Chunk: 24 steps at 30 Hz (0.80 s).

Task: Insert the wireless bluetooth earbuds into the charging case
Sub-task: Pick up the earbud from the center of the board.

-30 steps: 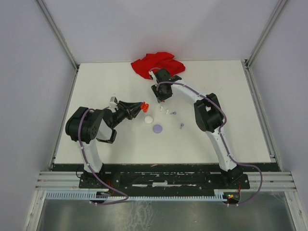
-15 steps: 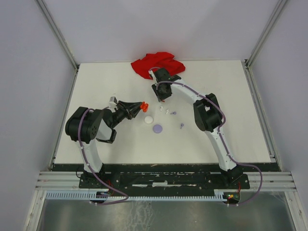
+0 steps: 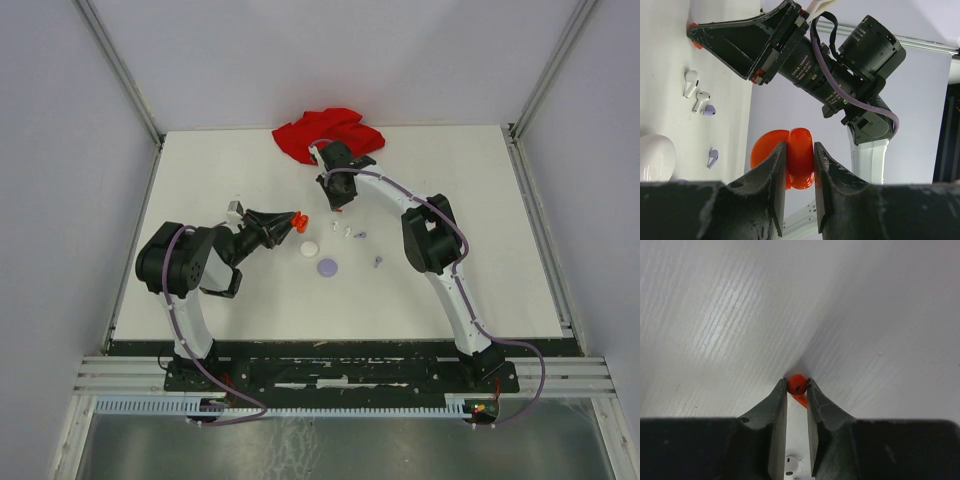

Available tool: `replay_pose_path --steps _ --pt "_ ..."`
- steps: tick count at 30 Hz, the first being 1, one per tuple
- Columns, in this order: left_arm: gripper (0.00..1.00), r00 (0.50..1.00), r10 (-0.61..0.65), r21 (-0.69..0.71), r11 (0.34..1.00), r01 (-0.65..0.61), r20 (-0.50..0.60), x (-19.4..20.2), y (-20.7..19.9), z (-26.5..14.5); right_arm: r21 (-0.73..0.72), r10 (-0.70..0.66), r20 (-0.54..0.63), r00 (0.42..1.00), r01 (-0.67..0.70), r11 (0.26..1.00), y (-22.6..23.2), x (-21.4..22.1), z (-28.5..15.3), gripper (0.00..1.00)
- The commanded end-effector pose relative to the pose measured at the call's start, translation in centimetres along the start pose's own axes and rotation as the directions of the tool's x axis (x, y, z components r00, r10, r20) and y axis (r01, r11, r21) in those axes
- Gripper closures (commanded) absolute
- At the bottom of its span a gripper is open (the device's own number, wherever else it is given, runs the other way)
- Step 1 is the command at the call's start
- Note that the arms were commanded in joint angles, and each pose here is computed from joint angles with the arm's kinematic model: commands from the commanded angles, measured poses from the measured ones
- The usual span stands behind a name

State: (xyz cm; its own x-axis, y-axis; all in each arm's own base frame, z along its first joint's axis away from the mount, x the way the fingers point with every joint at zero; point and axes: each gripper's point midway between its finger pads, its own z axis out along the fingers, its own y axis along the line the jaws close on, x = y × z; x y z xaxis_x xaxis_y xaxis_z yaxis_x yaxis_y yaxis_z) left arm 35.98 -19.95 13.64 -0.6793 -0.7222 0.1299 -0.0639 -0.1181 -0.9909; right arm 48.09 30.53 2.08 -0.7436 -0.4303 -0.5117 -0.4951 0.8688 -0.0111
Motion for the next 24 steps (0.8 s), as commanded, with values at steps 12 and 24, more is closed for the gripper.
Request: replay_pose_path --steps 12,24 --pt "0.97 0.998 0.046 0.146 0.988 -0.040 -0.037 0.7 -3.6 -0.4 -0.075 0.102 0.230 0.968 -0.087 0.993 0.4 -4.5 -3.8 0.93" --pt "0.97 0.999 0.044 0.170 0.985 -0.038 -0.030 0.6 -4.7 -0.3 -0.369 0.333 0.564 0.755 -0.130 0.920 2.3 -7.9 -16.1 0.98"
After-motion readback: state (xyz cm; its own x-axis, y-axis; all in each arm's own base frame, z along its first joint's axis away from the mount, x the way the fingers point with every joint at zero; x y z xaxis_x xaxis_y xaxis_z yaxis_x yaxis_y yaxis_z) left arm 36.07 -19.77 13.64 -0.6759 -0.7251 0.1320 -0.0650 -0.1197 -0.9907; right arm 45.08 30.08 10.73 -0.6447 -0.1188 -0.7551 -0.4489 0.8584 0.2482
